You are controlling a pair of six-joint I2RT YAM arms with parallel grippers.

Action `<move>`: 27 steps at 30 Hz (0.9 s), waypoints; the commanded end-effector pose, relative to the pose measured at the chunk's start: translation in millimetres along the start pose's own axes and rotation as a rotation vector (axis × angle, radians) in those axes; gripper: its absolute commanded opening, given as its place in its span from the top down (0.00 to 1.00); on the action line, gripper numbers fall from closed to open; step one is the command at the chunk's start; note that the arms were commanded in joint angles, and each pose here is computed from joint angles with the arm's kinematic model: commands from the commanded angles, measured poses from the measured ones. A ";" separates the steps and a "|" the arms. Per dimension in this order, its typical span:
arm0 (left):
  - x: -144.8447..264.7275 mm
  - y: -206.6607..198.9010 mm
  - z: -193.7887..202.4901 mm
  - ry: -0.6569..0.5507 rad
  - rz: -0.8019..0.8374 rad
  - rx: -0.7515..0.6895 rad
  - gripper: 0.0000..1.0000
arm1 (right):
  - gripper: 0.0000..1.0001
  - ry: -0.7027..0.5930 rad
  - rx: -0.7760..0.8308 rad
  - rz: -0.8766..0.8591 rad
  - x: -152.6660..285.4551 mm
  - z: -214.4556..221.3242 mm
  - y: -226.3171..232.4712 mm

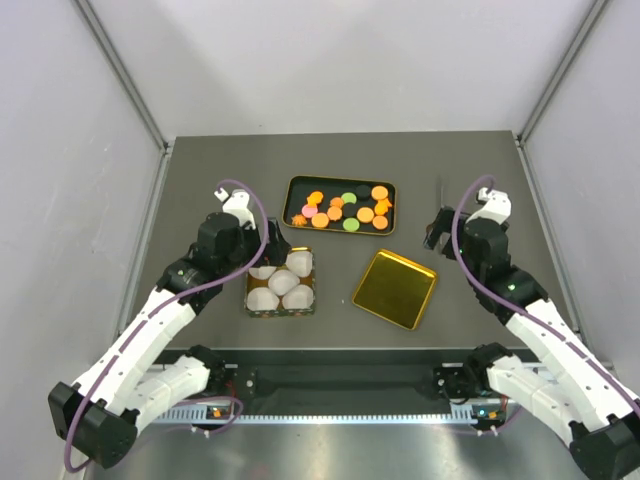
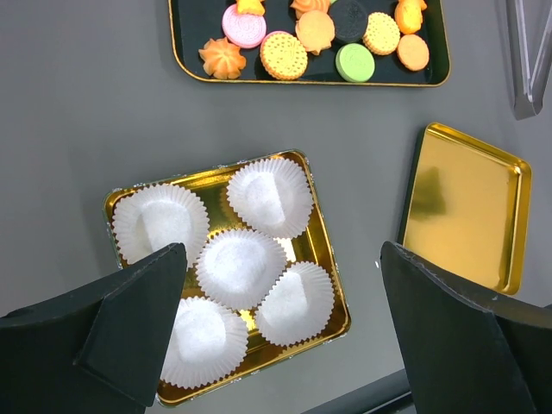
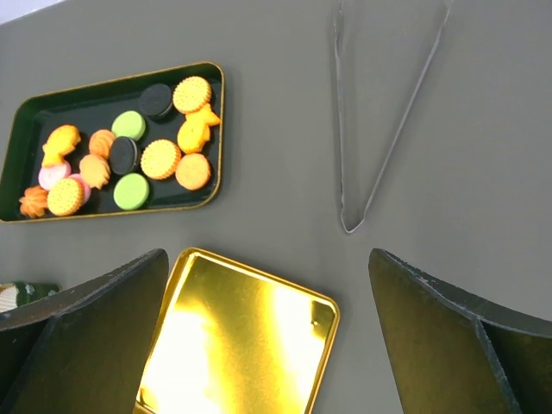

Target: Pack the cookies

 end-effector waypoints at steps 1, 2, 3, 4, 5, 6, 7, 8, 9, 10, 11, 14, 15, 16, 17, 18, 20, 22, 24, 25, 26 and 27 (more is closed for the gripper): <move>-1.3 -4.0 -6.8 -0.036 0.028 -0.002 0.01 | 0.00 -0.037 0.011 0.005 10.5 -28.8 5.5; -2.0 -3.7 -6.2 -0.032 0.026 -0.002 0.01 | 0.01 -0.015 0.028 0.012 8.0 -28.8 6.4; -2.1 -4.0 -6.4 -0.031 0.028 -0.002 0.01 | 0.00 -0.023 0.033 0.009 9.5 -38.1 9.4; -1.7 -4.1 -6.6 -0.033 0.028 -0.002 0.01 | 0.00 -0.013 0.057 0.013 8.3 -39.5 10.1; -1.7 -4.1 -6.6 -0.033 0.028 -0.002 0.01 | 0.00 0.013 0.084 0.043 2.5 -37.1 8.7; -1.7 -3.6 -6.6 -0.032 0.027 -0.002 0.01 | 0.00 0.006 0.089 0.053 0.7 -44.7 9.9; -2.0 -3.9 -6.2 -0.030 0.027 -0.001 0.01 | 0.00 0.019 0.117 0.068 -3.1 -46.1 8.4; -2.0 -3.5 -6.1 -0.029 0.025 0.000 0.01 | 0.00 0.049 0.144 0.089 -13.6 -43.3 8.1; -1.7 -3.8 -6.2 -0.029 0.026 -0.002 0.01 | 0.00 0.044 0.142 0.122 -19.6 -51.3 2.2; -2.0 -4.1 -6.6 -0.027 0.026 -0.001 0.01 | 0.00 0.057 0.151 0.145 -27.4 -52.9 -2.2; -2.3 -3.9 -6.2 -0.025 0.025 -0.001 0.01 | 0.00 0.102 0.136 0.179 -46.0 -53.1 -13.6; -2.6 -4.3 -6.6 -0.022 0.023 0.002 0.01 | 0.00 0.197 0.091 0.171 -81.6 -42.1 -31.1; -3.3 -4.1 -6.0 -0.018 0.021 0.005 0.01 | 0.00 0.191 0.084 0.167 -90.4 -43.5 -32.4; -2.9 -4.2 -6.2 -0.019 0.022 0.005 0.01 | 0.00 0.235 0.085 0.165 -104.2 -32.9 -34.6; -2.9 -4.0 -5.9 -0.018 0.021 0.004 0.01 | 0.00 0.242 0.080 0.170 -111.6 -33.2 -37.7; -2.4 -3.6 -5.3 -0.015 0.020 0.002 0.01 | 0.00 0.250 0.077 0.172 -118.9 -32.0 -39.2; -1.3 -3.8 -5.6 -0.017 0.021 0.002 0.01 | 0.00 0.296 0.075 0.205 -136.8 -21.3 -44.5; -0.5 -6.3 -3.6 -0.006 0.046 0.002 0.01 | 0.00 0.327 0.055 0.202 -151.5 -11.1 -46.6; 0.1 -6.5 -4.0 -0.007 0.047 0.002 0.01 | 0.00 0.342 0.042 0.196 -160.3 -6.3 -45.1; 0.8 -6.6 -4.8 -0.011 0.049 0.002 0.01 | 0.00 0.364 0.042 0.205 -166.5 0.5 -46.4; 0.7 -6.8 -4.8 -0.010 0.048 0.000 0.01 | 0.00 0.365 0.037 0.211 -170.2 0.3 -46.7; 1.1 -6.7 -4.7 -0.010 0.048 0.000 0.01 | 0.00 0.383 0.040 0.235 -175.5 6.7 -50.0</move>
Point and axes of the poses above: each gripper's point midway between its finger pads, its own x axis back along the fingers, its own y axis along the line the jaws close on, z = x × y, the point moved 6 cm from there along x, back along the fingers, and after that the axes turned 3 degrees about x, right-handed, at the moved point
